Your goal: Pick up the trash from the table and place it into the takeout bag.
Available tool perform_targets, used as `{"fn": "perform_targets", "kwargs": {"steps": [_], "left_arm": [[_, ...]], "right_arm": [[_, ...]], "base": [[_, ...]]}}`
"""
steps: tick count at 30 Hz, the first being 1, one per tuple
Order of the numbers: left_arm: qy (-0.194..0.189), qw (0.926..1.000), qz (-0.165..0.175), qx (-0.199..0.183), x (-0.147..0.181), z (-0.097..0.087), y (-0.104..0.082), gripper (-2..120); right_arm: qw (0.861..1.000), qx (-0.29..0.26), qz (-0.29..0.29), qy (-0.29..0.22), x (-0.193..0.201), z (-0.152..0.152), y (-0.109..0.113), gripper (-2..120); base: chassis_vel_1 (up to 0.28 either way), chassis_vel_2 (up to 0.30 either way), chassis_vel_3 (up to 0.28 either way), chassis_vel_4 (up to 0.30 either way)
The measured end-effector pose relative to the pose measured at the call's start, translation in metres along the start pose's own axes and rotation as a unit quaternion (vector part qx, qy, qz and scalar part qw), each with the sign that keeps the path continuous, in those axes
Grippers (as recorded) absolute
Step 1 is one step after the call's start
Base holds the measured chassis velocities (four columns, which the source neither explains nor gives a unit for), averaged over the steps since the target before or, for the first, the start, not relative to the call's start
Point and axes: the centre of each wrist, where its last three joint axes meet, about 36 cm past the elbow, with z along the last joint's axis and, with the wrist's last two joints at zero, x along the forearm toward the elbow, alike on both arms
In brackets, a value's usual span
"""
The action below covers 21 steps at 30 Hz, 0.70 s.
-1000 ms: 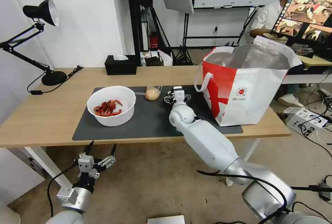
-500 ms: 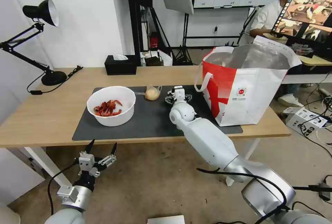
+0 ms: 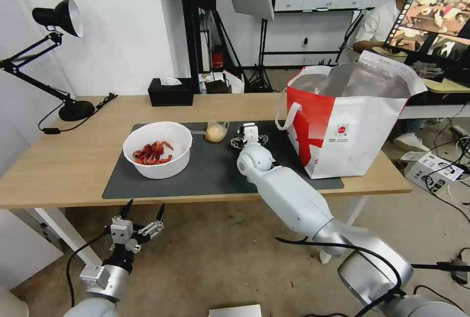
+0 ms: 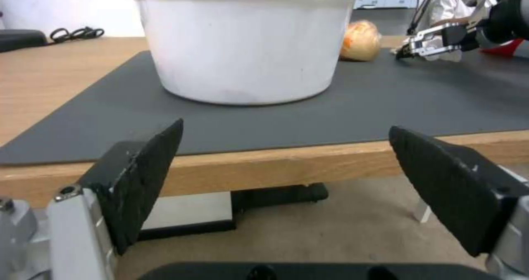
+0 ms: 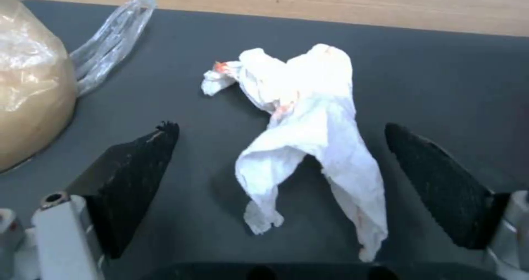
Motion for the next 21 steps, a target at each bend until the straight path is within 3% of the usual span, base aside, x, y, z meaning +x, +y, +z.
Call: {"fn": "perform_targets", "kwargs": {"steps": [21], "left_arm": [[0.002, 1.0000, 0.004, 0.004, 0.0011, 0.0017, -0.0043, 100]], "right_arm": [[1.000, -0.004, -0.003, -0.006, 0.0043, 0.0051, -0.0006, 18]], "base": [[0.000, 0.000, 0.000, 0.000]]}}
